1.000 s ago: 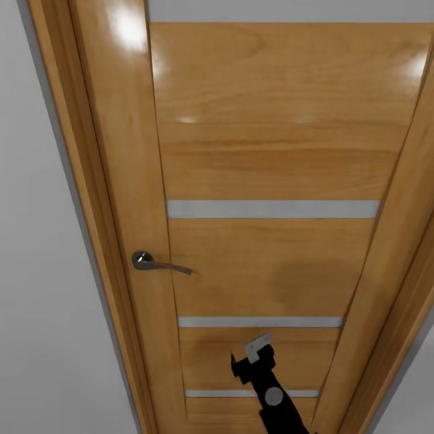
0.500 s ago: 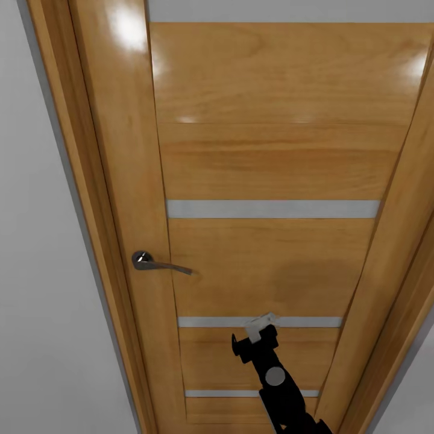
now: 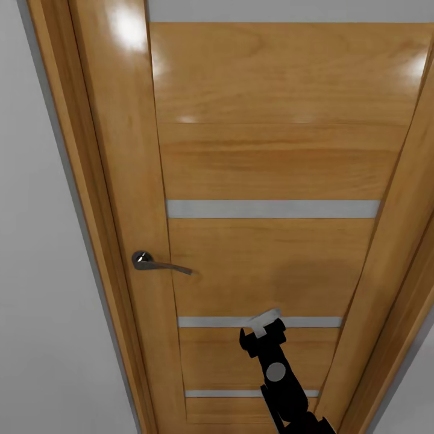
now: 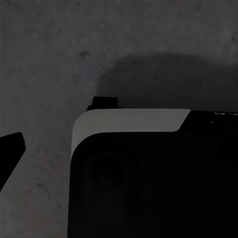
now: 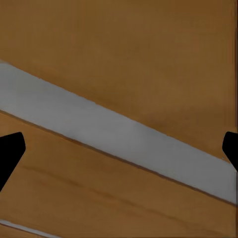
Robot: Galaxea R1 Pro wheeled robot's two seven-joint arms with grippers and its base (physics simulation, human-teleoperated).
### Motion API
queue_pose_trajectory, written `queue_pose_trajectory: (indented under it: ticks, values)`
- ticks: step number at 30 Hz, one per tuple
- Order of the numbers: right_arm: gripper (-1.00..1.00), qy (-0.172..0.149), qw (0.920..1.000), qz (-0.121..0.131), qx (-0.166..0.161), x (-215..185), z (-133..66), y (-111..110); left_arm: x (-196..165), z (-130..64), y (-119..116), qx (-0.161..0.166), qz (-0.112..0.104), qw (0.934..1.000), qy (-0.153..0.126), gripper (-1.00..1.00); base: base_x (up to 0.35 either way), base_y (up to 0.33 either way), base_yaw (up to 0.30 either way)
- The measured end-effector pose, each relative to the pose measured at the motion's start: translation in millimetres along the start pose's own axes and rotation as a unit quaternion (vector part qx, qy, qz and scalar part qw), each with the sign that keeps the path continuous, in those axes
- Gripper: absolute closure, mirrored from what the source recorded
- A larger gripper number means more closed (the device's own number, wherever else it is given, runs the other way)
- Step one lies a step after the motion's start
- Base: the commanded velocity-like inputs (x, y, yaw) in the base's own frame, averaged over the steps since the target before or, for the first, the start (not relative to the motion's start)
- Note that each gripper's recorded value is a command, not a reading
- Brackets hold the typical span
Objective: Move the two storage containers from the living room to the garage. In the garage, place one container on the floor and stack the other container on top of it (either order is fine).
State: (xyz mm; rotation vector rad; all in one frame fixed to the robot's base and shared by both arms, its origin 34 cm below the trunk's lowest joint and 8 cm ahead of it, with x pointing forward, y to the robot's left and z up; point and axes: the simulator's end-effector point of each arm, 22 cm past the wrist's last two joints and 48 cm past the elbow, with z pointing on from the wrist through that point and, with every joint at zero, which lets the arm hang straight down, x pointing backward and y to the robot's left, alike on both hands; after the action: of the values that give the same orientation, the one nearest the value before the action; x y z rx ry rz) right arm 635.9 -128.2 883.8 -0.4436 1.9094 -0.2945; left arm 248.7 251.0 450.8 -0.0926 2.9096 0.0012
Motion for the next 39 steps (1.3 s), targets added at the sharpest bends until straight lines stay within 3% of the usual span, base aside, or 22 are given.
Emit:
queue_pose_trajectory:
  ticks: [18,27,39]
  values:
    - [-1.00,-0.009,0.9991,0.027,0.032,-19,17.6,-42,0,0.0,-1,0.000,0.000,1.0000,0.000,-1.00,0.000,0.000,0.000]
    - [-1.00,0.000,0.9991,0.008,0.043,-26,46.9,-54,0,0.0,-1,0.001,0.000,1.0000,0.000,-1.00,0.000,0.000,0.000]
    - [-1.00,0.013,0.9986,0.002,0.051,-28,66.0,-66,0,-0.5,-1,0.001,0.000,1.0000,-0.001,-1.00,0.000,0.000,0.000]
